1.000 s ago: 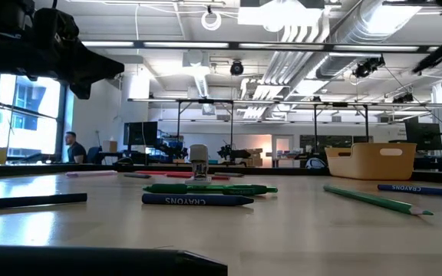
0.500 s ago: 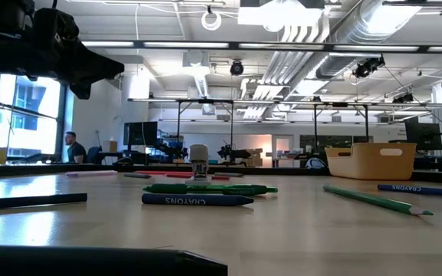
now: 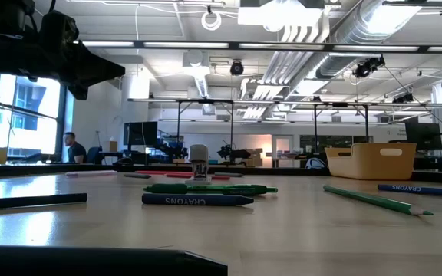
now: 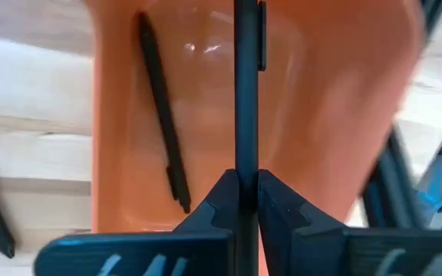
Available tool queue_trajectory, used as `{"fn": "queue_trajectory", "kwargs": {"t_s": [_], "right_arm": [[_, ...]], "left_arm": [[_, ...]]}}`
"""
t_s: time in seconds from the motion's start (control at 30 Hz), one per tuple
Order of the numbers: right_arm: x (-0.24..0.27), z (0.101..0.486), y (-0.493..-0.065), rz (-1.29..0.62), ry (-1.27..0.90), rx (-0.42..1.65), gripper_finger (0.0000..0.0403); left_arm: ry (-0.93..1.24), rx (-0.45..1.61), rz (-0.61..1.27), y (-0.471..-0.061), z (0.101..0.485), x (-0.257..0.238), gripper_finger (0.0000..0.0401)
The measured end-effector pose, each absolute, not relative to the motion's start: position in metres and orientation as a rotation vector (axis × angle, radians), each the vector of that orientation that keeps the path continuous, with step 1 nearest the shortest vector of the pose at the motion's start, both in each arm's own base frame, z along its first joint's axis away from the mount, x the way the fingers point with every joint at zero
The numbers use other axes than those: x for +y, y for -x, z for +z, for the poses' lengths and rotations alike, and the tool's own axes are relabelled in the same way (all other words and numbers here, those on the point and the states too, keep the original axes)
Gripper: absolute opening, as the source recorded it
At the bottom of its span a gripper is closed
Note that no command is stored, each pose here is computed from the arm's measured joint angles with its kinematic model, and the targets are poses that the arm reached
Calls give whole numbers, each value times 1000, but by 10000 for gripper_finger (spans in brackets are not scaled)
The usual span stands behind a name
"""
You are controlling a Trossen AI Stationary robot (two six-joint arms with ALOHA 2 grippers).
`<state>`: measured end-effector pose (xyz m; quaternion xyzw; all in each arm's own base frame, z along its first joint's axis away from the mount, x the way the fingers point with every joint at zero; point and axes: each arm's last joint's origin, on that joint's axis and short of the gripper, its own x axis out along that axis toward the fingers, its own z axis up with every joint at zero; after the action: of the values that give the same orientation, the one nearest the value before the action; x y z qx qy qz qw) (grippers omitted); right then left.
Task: Sort crayons/erasers/pens/pencils in bins
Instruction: Put the black pen into the orange bin
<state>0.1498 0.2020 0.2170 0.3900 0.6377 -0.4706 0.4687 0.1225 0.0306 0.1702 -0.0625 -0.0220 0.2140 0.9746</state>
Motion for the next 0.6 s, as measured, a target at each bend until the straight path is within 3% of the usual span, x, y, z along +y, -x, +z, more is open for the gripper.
{"fn": "queue_trajectory", "kwargs": {"t_s": [0.4,0.6], "right_arm": [[219,182,-165,-1134,-886,1560,13],[216,181,-171,-1107,-891,1585,64]], "left_arm": [[126,-44,434,-122,170,31,0],[126,-45,434,-122,170,31,0]]}}
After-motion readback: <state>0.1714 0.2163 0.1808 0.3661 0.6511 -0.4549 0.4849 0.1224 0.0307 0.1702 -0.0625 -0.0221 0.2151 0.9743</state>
